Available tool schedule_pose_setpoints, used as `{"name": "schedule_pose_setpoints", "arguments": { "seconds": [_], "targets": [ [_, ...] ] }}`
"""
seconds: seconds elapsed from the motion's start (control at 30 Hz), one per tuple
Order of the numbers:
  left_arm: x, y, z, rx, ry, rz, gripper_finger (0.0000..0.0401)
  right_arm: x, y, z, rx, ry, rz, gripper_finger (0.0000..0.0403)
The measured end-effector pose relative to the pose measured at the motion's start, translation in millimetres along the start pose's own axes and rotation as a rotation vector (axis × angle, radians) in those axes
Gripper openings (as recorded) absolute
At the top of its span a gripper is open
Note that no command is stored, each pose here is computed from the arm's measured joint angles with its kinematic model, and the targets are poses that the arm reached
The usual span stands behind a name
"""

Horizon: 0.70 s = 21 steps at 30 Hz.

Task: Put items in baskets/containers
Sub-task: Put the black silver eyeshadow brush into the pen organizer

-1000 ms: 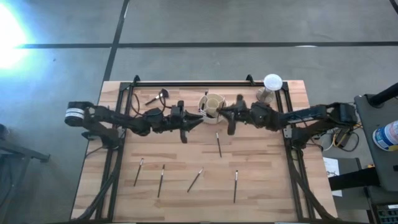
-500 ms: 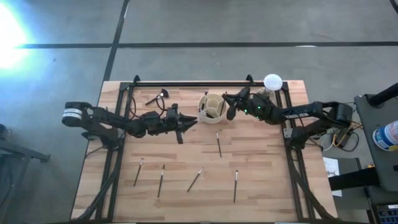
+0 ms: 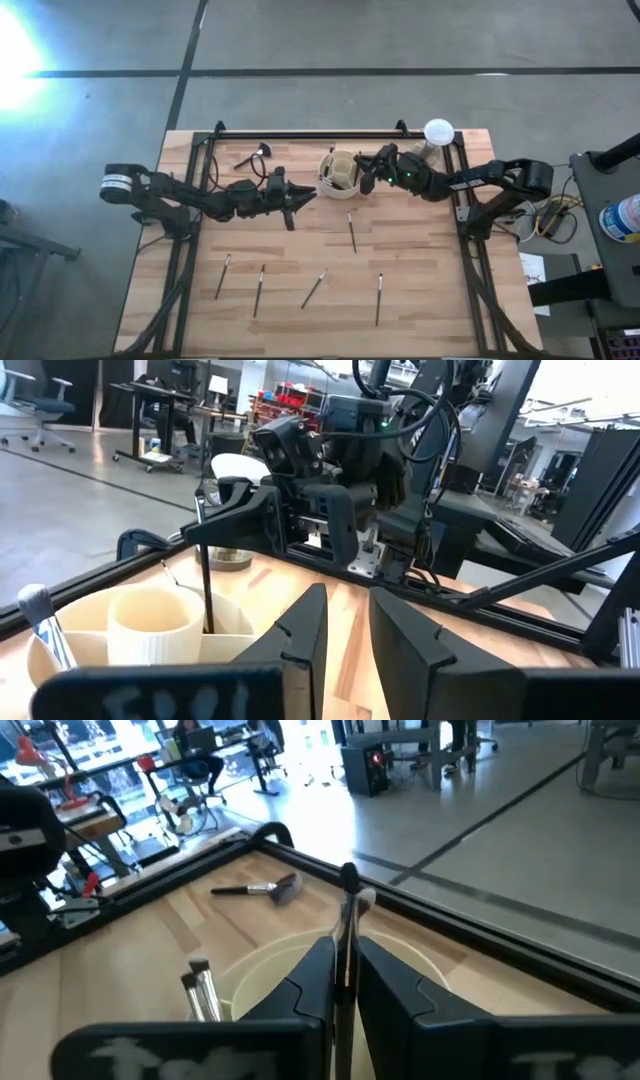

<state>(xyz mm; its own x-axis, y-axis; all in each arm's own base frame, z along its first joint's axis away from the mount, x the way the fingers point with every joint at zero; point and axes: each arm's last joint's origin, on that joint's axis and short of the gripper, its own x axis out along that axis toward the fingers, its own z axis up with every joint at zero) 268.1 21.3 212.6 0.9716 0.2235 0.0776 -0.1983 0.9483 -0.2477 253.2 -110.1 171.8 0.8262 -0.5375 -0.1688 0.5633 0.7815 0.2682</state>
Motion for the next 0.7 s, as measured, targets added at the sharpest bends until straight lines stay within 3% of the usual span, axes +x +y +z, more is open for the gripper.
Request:
{"name": "schedule_pose_setpoints", "arguments": {
  "seconds": [0.33, 0.7],
  "targets": [
    [0.0, 0.1, -0.7, 0.001, 0.008, 0.001, 0.0071, 0.0, -1.8, -4.6, 0.012, 0.047, -0.018, 0.0026],
    [0.0, 0.4, -1.7, -0.024, 0.017, 0.003, 0.0071, -2.9, -2.5, -3.0, 0.035, 0.068, -0.030, 0.0086]
  ]
}}
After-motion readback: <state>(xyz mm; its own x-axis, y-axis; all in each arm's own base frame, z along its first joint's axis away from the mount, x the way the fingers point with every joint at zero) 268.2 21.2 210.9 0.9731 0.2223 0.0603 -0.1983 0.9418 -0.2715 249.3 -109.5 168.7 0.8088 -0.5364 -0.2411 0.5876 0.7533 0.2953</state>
